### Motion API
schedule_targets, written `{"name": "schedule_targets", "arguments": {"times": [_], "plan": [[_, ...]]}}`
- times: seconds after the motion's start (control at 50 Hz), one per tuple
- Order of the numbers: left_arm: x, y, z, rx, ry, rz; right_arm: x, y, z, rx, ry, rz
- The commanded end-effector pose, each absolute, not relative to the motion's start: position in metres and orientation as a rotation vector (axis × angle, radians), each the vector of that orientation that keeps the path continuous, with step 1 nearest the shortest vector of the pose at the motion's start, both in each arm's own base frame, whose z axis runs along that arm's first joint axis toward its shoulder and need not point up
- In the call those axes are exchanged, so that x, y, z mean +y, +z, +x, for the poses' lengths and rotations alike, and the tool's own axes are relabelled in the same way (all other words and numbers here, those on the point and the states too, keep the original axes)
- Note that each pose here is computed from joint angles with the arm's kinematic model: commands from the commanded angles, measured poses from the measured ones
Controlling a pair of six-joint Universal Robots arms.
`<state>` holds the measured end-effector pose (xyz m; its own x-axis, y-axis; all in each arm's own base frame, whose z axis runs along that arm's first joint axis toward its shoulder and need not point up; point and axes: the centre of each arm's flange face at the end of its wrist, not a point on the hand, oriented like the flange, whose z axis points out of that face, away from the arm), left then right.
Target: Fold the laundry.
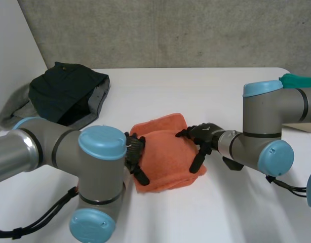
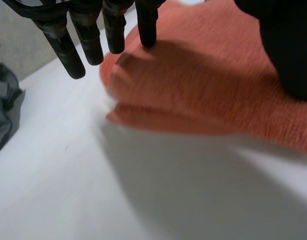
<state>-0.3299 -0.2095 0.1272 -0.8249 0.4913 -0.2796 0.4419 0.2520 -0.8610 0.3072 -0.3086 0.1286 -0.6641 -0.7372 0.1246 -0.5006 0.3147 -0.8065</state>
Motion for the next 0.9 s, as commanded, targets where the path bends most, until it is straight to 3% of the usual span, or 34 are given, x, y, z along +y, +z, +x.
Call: {"name": "schedule_targets", "arguments": {"times": [0.02,0.08,0.18,0.3,0.42,0.54,0.66,0.9], "plan": [[-0.214,0.163,-0.327,-2.353,1.720,-0.880,-0.313,0.176,0.307,2.227,-1.671,-1.272],[-0.215,0.189,-0.331,-2.224,1.757,-0.871,-0.303,0.189,0.310,2.158,-1.749,-1.295],[-0.222,0.226,-0.335,-2.036,1.817,-0.856,-0.251,0.207,0.328,1.950,-1.856,-1.354],[-0.226,0.258,-0.337,-1.823,1.789,-0.922,-0.208,0.174,0.326,1.877,-1.819,-1.438],[-0.218,0.264,-0.342,-1.655,1.657,-1.036,-0.179,0.138,0.322,1.841,-1.763,-1.476],[-0.214,0.261,-0.343,-1.636,1.590,-1.043,-0.187,0.104,0.328,1.826,-1.793,-1.486],[-0.210,0.256,-0.343,-1.649,1.566,-1.040,-0.203,0.097,0.338,1.785,-1.866,-1.456],[-0.213,0.261,-0.344,-1.633,1.583,-1.032,-0.236,0.118,0.363,1.658,-2.022,-1.373]]}}
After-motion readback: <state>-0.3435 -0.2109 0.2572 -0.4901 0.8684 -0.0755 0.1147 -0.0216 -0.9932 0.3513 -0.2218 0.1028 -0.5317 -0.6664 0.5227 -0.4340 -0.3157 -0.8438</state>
